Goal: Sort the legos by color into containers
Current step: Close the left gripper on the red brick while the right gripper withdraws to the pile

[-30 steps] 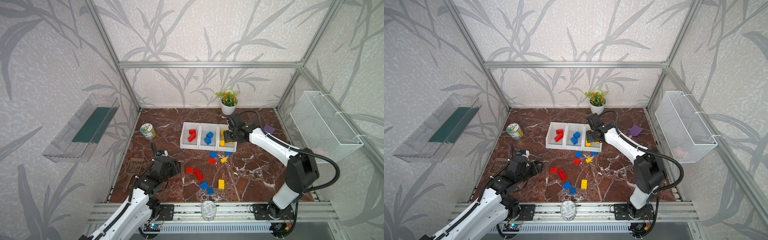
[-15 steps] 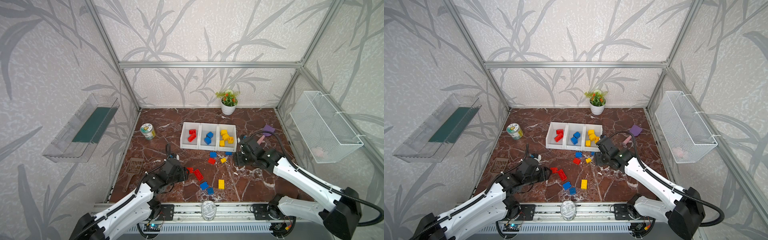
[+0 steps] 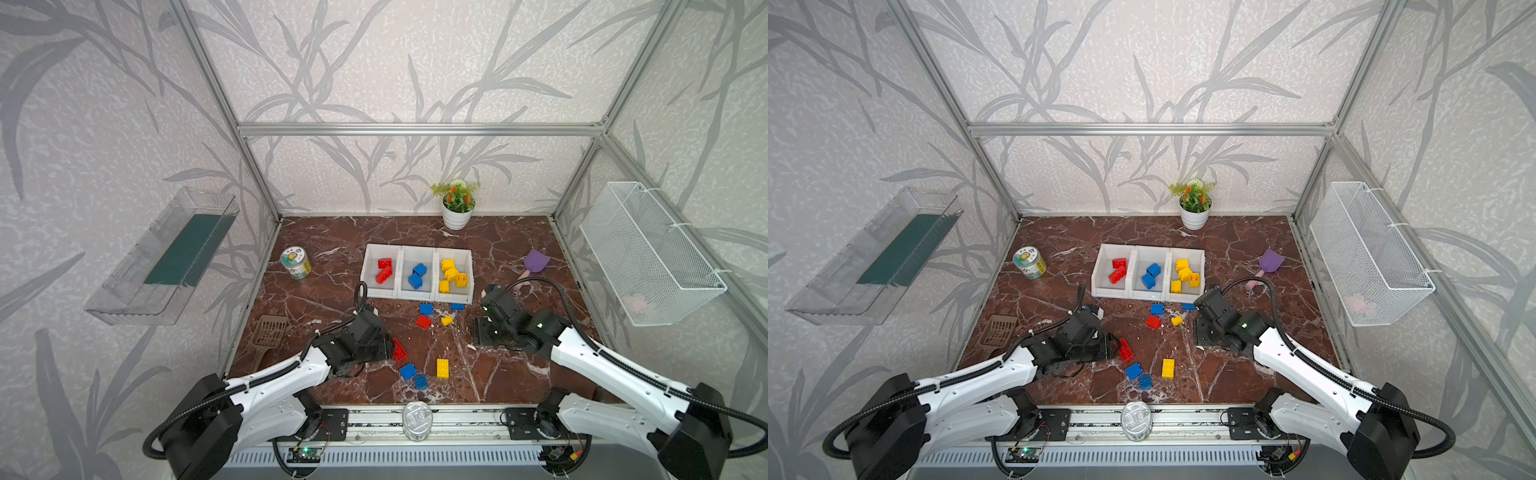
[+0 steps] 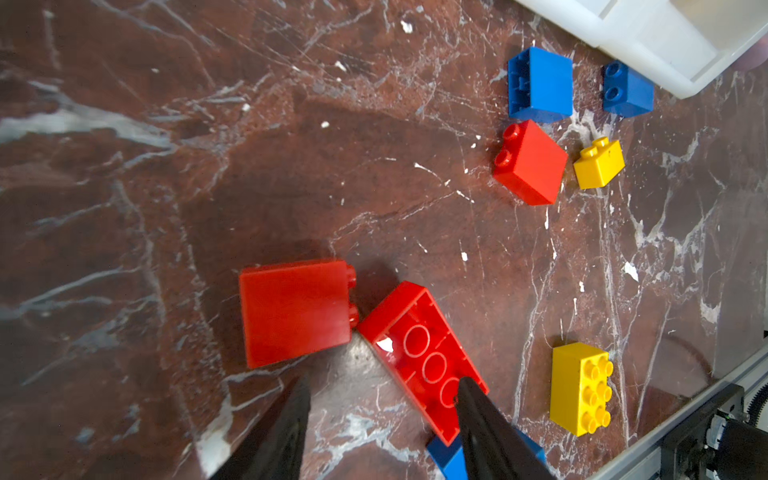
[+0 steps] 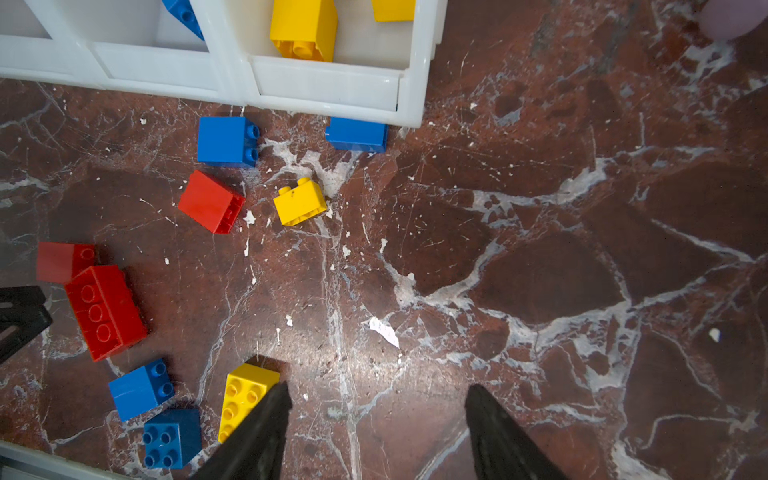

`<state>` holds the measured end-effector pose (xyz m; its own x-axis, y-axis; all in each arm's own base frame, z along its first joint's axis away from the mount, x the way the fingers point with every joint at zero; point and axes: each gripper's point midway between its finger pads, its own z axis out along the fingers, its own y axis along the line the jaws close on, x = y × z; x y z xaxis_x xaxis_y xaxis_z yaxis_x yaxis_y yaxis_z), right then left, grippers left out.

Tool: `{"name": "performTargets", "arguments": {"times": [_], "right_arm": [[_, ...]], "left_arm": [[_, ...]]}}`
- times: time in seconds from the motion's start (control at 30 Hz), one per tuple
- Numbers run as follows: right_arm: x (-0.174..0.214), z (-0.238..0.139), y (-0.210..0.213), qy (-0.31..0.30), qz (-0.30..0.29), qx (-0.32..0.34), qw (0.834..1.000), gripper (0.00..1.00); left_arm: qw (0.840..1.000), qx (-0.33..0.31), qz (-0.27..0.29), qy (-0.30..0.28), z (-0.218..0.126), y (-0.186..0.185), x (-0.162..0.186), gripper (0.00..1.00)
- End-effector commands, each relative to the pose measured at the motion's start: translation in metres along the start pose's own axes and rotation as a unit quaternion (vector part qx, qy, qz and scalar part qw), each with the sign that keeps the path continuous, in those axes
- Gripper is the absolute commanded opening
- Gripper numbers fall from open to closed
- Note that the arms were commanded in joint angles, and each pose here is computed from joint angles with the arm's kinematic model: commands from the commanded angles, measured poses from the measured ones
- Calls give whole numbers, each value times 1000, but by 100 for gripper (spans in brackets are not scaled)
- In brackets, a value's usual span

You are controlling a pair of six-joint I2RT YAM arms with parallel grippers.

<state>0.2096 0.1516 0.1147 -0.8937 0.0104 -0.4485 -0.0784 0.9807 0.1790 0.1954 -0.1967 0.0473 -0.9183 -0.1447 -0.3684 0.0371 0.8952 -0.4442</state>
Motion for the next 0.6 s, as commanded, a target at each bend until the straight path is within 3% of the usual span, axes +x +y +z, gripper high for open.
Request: {"name": "performTargets", "arguments": {"times": [0.0, 0.57], "right_arm": [[-1, -2, -3, -12, 13, 4, 1000, 68], [12, 7, -7, 0, 29, 5, 1000, 68]], "left_arm": [[1000, 17, 13, -5, 6, -22, -12, 60], [992, -51, 101, 61, 42, -43, -1, 60]]}}
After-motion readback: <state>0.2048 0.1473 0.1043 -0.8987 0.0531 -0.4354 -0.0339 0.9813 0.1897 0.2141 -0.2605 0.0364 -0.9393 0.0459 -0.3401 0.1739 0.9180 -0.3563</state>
